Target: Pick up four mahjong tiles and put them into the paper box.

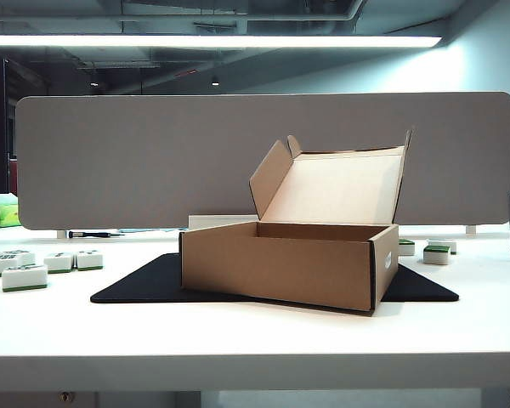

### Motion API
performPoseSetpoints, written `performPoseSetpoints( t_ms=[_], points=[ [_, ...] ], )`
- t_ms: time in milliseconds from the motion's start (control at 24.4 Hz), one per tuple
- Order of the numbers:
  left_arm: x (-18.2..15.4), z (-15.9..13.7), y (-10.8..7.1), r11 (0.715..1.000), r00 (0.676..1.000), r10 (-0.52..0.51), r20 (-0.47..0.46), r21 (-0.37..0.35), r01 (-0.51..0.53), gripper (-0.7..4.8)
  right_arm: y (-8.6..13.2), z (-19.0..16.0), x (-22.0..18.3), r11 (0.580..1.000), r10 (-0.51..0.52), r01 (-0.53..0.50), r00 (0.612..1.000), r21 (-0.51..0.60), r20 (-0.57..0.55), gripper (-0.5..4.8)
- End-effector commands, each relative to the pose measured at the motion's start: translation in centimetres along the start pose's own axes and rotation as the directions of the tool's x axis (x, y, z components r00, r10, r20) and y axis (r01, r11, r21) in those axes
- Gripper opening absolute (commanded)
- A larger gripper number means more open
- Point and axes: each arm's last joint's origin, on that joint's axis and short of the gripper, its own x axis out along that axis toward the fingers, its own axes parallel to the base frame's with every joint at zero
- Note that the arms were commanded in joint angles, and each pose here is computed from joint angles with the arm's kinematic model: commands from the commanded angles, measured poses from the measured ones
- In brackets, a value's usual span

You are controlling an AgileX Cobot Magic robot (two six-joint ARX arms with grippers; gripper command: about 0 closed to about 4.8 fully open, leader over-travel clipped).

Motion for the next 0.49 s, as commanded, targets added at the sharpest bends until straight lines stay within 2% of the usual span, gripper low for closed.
performPoseSetpoints(
  t_ms=[41,493],
  points=[
    [-0.01,-0.10,0.00,1.000,1.000,-0.003,-0.013,-0.002,0.003,-0.02,-0.18,0.36,-0.06,0.997,-0.074,0.074,0.996,-0.009,0.047,-0.01],
    [-0.01,-0.10,0.00,1.000,1.000,-0.004,-0.013,-0.002,0.004,-0.02,-0.50,-0.22,0.34,0.980,-0.199,0.196,0.977,0.044,0.078,-0.01]
  ],
)
